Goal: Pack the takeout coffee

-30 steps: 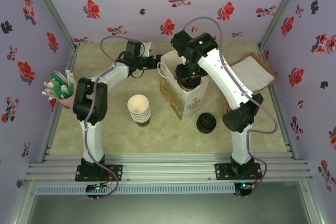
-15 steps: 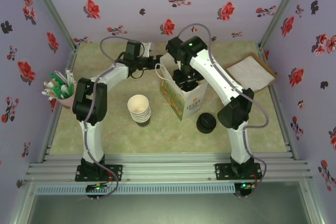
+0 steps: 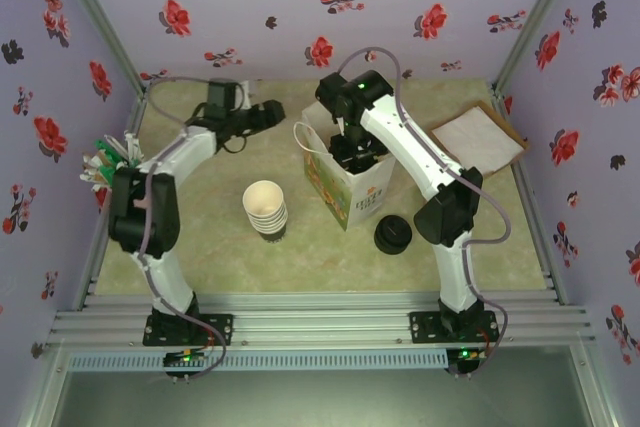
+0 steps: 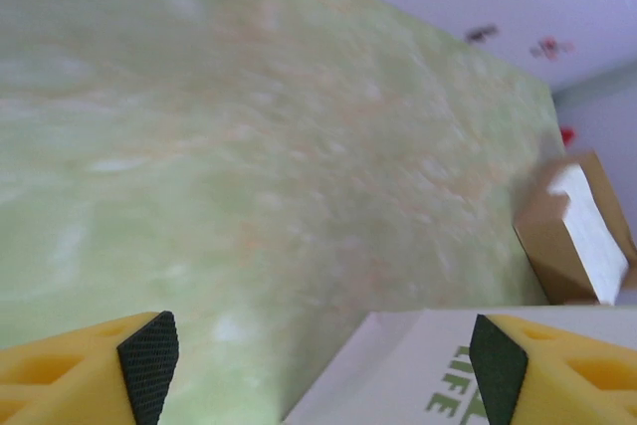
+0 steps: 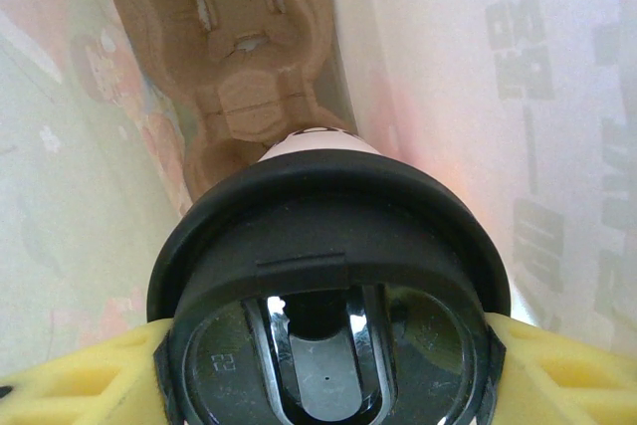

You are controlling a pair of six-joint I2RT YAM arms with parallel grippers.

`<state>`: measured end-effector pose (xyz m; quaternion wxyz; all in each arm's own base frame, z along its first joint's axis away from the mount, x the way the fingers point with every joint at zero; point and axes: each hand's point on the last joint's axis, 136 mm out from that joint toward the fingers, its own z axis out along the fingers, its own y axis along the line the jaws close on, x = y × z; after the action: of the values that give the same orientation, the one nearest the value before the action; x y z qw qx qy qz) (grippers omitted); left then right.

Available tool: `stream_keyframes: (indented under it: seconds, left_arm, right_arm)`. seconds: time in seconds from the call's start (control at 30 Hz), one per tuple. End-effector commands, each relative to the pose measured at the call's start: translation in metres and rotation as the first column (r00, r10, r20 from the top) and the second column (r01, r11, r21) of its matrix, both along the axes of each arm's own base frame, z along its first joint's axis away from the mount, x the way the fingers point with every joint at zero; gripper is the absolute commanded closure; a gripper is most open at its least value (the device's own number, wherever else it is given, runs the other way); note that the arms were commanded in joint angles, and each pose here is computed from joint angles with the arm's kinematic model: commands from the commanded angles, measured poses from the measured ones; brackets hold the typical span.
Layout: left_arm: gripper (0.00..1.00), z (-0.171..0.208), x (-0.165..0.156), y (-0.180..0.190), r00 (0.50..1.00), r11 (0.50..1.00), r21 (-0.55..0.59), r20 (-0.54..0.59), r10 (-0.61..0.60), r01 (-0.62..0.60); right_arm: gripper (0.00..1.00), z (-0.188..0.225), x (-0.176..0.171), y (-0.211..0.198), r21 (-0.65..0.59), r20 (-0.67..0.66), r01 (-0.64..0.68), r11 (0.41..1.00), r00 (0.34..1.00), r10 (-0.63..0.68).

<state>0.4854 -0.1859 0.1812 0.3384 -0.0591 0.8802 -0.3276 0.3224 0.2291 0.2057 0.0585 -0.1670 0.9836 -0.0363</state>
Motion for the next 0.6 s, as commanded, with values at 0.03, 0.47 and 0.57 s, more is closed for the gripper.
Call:
stream_keyframes:
  seconds: [0.03, 0.47, 0.57]
  left_arm:
    - [0.23, 0.011, -0.039, 0.009, 0.997, 0.998, 0.008, -0.045, 0.059, -0.059]
    - [0.45, 0.024, -0.102, -0.052, 0.983, 0.985, 0.031, -0.082, -0.167, 0.17]
    - [0.48, 0.023, -0.104, -0.064, 0.976, 0.979, 0.015, -0.09, -0.199, 0.201]
  right_arm:
    - [0.36, 0.002, -0.025, -0.025, -0.091, -0.11, 0.008, 0.996, 0.994, -0.018]
    - [0.37, -0.004, -0.025, -0.023, -0.088, -0.114, 0.002, 0.996, 0.993, -0.012]
    - [0.37, -0.007, -0.026, -0.023, -0.087, -0.118, 0.001, 0.996, 0.993, -0.011]
